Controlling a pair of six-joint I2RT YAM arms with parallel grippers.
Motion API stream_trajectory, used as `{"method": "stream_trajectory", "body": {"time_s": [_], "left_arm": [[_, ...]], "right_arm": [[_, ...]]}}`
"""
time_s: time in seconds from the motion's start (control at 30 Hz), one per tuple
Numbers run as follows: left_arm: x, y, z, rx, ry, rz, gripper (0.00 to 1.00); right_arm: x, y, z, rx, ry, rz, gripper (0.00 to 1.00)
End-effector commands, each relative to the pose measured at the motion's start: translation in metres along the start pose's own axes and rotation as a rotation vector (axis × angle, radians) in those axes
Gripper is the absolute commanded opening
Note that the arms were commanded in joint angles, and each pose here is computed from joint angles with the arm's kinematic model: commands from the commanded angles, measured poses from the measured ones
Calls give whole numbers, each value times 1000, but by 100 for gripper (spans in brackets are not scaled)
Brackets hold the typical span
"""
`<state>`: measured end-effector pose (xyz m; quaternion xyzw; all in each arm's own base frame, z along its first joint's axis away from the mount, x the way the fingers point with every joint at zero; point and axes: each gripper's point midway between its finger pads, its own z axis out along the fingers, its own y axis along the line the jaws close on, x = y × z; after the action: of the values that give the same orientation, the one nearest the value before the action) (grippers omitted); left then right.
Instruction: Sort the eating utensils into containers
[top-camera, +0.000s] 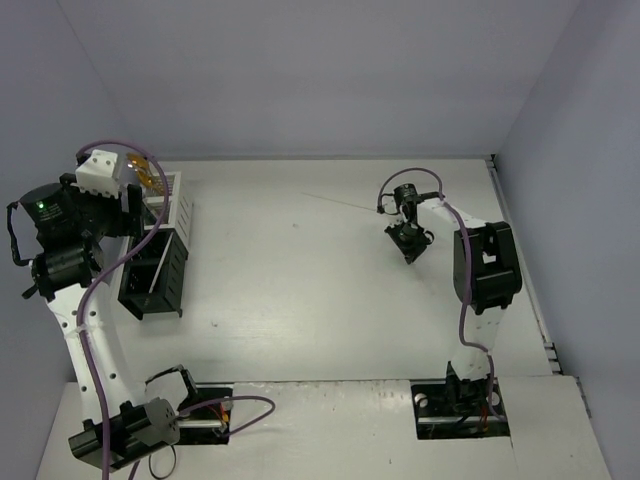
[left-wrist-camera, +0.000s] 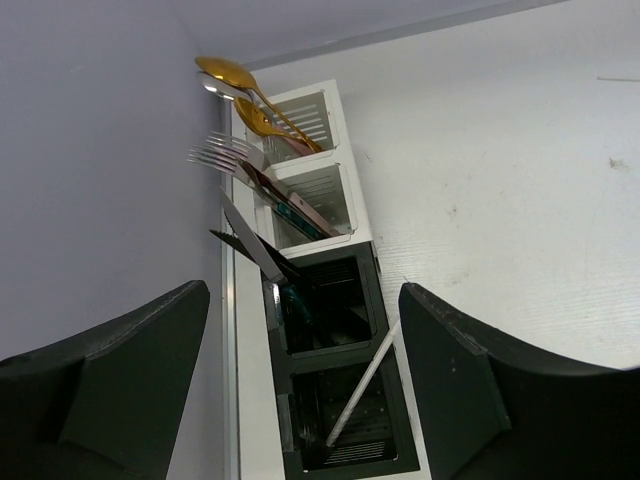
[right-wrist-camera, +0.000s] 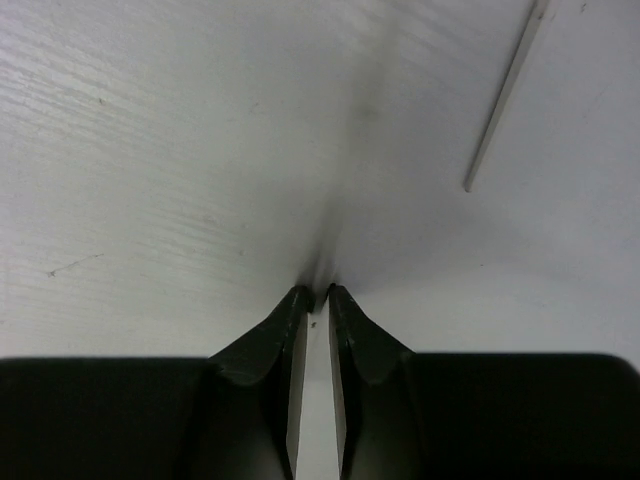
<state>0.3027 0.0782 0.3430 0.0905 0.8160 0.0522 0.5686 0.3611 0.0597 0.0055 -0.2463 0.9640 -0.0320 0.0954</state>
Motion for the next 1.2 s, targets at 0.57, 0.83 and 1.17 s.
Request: {"method": "stream_trajectory", "body": {"time_s": [0.57, 0.83, 1.17], "left_arm": [[-41, -237, 17, 855, -153, -487, 73], [-42, -284, 27, 922, -122, -502, 70], [-51, -289, 45, 898, -123, -503, 61]], "right_arm": [[-148, 186, -211, -631, -677, -267, 0], [-144, 249, -254, -808, -724, -372, 0], [-136, 274, -271, -854, -738, -430, 0]]}}
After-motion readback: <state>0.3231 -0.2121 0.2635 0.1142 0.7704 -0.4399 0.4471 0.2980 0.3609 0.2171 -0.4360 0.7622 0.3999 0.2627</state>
